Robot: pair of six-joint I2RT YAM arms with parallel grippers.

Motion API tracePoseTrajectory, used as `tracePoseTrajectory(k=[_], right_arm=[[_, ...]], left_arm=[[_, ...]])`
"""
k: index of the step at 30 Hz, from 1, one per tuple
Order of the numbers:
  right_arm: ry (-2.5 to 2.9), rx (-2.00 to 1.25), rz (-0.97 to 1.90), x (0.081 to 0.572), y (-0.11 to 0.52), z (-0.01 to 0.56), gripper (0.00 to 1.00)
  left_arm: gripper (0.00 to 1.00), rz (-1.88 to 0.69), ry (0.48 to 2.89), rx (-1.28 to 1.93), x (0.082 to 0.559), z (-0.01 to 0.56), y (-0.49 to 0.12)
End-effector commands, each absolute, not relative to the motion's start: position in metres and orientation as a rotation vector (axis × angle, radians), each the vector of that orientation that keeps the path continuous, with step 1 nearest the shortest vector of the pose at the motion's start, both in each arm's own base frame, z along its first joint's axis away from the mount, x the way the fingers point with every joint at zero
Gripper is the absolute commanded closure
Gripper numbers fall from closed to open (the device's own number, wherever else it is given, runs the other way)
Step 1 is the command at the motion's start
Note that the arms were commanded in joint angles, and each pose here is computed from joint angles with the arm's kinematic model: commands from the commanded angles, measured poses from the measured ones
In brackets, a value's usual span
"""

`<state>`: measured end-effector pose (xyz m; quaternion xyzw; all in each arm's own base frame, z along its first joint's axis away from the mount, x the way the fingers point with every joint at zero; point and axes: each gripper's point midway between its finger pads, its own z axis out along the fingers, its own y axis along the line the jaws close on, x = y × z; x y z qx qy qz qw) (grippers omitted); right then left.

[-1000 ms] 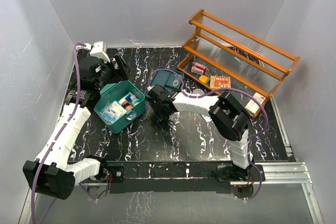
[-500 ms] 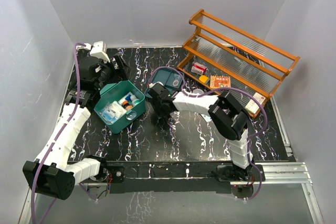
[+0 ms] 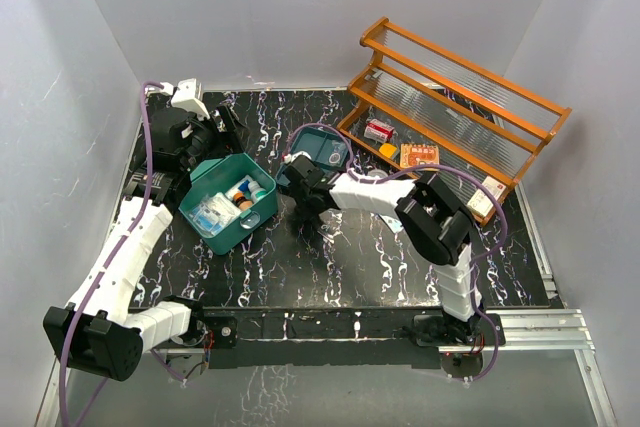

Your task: Organize the medicine kit

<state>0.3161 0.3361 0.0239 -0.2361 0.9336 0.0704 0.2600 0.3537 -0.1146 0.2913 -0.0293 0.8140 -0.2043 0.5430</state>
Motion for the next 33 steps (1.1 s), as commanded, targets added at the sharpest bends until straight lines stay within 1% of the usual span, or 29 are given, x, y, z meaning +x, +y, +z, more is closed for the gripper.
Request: tracePoseTrajectory(k=[1, 10, 18, 22, 33], right_arm=[[2.485, -0.607, 0.138, 0.322, 0.323, 0.039, 0.86], [2.305, -0.44, 0.263, 0.344, 0.335, 0.116, 0.85], [2.182, -0.269, 0.34, 0.372, 0.345, 0.16, 0.84], [2.209, -0.304, 0.332, 0.371, 0.346, 0.15, 0.83], [2.338, -0.393, 0.284, 0.333, 0.317, 0.098, 0.83]], left_arm=[[0.23, -0.481, 1.874, -0.057, 0.351, 0.315, -0.113], [0.23, -0.479, 1.877, -0.058, 0.351, 0.314, -0.113], [0.23, -0.468, 1.878, -0.067, 0.35, 0.314, -0.11], [0.23, -0.464, 1.874, -0.069, 0.349, 0.315, -0.109], [0.23, -0.464, 1.874, -0.059, 0.351, 0.313, -0.11]])
